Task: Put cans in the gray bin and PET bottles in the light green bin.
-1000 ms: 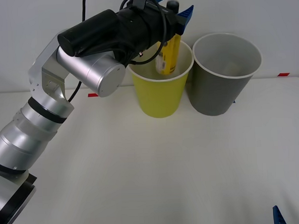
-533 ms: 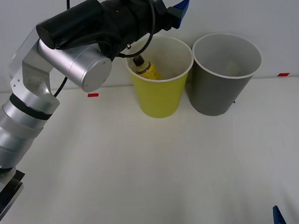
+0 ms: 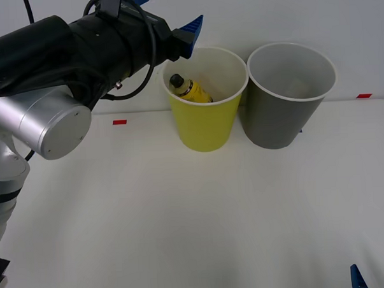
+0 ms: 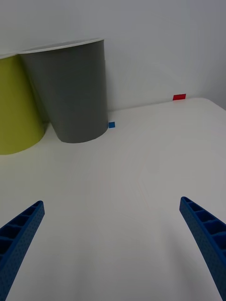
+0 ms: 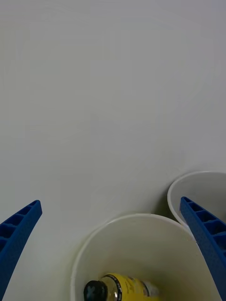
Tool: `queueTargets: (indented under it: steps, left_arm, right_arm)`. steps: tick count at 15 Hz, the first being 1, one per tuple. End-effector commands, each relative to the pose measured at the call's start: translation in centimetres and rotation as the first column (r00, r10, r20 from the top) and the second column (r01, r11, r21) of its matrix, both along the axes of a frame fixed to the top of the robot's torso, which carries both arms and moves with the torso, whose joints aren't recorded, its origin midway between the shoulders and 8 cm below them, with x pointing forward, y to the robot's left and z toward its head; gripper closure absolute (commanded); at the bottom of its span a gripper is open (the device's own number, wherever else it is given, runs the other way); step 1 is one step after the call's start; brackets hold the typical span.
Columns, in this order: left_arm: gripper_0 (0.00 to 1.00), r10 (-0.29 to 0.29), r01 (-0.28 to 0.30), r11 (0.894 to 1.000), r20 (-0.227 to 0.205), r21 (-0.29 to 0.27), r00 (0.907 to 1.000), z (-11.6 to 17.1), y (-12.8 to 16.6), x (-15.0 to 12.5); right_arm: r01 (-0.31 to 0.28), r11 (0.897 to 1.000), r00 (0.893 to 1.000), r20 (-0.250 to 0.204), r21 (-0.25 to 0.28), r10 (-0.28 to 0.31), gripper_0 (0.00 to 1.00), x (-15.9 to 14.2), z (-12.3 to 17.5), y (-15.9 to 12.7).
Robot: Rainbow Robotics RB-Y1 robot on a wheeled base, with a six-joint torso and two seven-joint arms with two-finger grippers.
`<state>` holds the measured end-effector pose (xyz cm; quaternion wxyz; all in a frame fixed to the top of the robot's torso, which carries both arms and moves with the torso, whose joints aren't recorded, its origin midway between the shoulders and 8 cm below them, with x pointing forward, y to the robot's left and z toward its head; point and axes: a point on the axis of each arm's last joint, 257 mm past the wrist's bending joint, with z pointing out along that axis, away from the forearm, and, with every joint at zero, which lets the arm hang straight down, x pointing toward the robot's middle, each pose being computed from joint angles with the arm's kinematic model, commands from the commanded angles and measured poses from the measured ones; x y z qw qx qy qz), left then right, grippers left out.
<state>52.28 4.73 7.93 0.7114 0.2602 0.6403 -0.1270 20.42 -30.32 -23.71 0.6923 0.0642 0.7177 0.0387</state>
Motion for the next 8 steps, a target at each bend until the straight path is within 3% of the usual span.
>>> queueTargets:
  steps: [1,5,7,8]
  left_arm:
    - [0.0,0.081,-0.081,0.997,-0.026,0.012,0.9964,-1.6,4.5,-2.8]
    - [0.0,0.145,-0.145,0.989,-0.021,0.013,0.9892,-3.2,8.0,-5.0]
    - [0.0,0.181,-0.181,0.983,0.001,0.044,0.9835,-4.2,9.9,-6.2]
    - [0.0,0.188,-0.188,0.982,0.012,0.033,0.9822,-4.4,10.4,-6.7]
  right_arm:
    - [0.0,1.0,1.0,0.0,0.0,0.0,0.0,0.0,0.0,0.0]
    - [0.0,1.0,1.0,0.0,0.0,0.0,0.0,0.0,0.0,0.0]
    - [0.0,1.0,1.0,0.0,0.0,0.0,0.0,0.0,0.0,0.0]
    - [0.0,1.0,1.0,0.0,0.0,0.0,0.0,0.0,0.0,0.0]
